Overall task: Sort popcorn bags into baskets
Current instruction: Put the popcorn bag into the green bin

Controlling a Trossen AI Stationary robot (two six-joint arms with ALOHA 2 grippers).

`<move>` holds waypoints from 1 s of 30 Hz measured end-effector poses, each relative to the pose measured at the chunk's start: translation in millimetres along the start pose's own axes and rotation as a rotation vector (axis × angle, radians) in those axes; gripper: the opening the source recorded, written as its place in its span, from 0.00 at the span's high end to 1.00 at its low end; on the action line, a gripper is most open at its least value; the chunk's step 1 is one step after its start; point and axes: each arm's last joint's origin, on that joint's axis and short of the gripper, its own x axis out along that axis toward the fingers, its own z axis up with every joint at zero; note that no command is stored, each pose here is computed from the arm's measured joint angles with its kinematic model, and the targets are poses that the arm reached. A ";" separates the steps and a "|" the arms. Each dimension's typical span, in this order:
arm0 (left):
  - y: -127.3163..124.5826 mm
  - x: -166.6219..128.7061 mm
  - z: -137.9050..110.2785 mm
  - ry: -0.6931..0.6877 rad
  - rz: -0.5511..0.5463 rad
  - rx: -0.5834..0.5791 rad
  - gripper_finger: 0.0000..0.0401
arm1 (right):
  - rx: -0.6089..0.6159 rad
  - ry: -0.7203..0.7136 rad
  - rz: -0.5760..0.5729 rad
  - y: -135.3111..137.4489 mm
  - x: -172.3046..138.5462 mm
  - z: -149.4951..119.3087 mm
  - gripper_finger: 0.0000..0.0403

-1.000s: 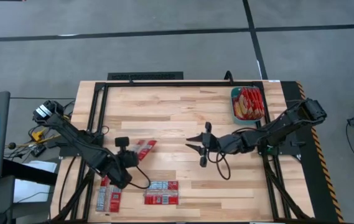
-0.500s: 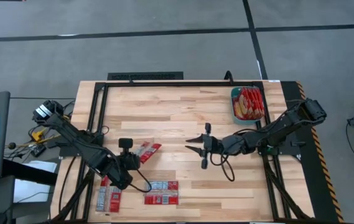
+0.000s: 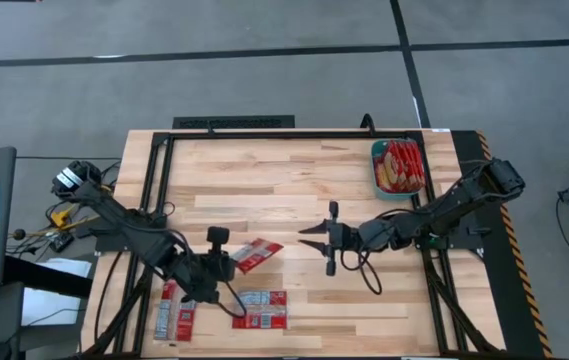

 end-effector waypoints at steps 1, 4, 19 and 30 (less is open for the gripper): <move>0.7 1.4 1.4 -0.011 -0.009 -0.004 1.00 | -0.007 -0.001 0.006 1.8 -0.8 0.1 0.70; 0.9 10.1 1.2 -0.070 -0.072 0.013 1.00 | -0.073 -0.019 0.010 7.9 -4.0 2.0 0.70; 48.0 38.2 -8.0 -0.386 -0.298 -0.112 1.00 | -0.232 -0.043 0.255 37.0 -3.1 0.5 0.61; 69.7 46.0 -6.1 -0.437 -0.331 -0.145 1.00 | -0.219 0.000 0.266 41.4 23.8 4.3 0.32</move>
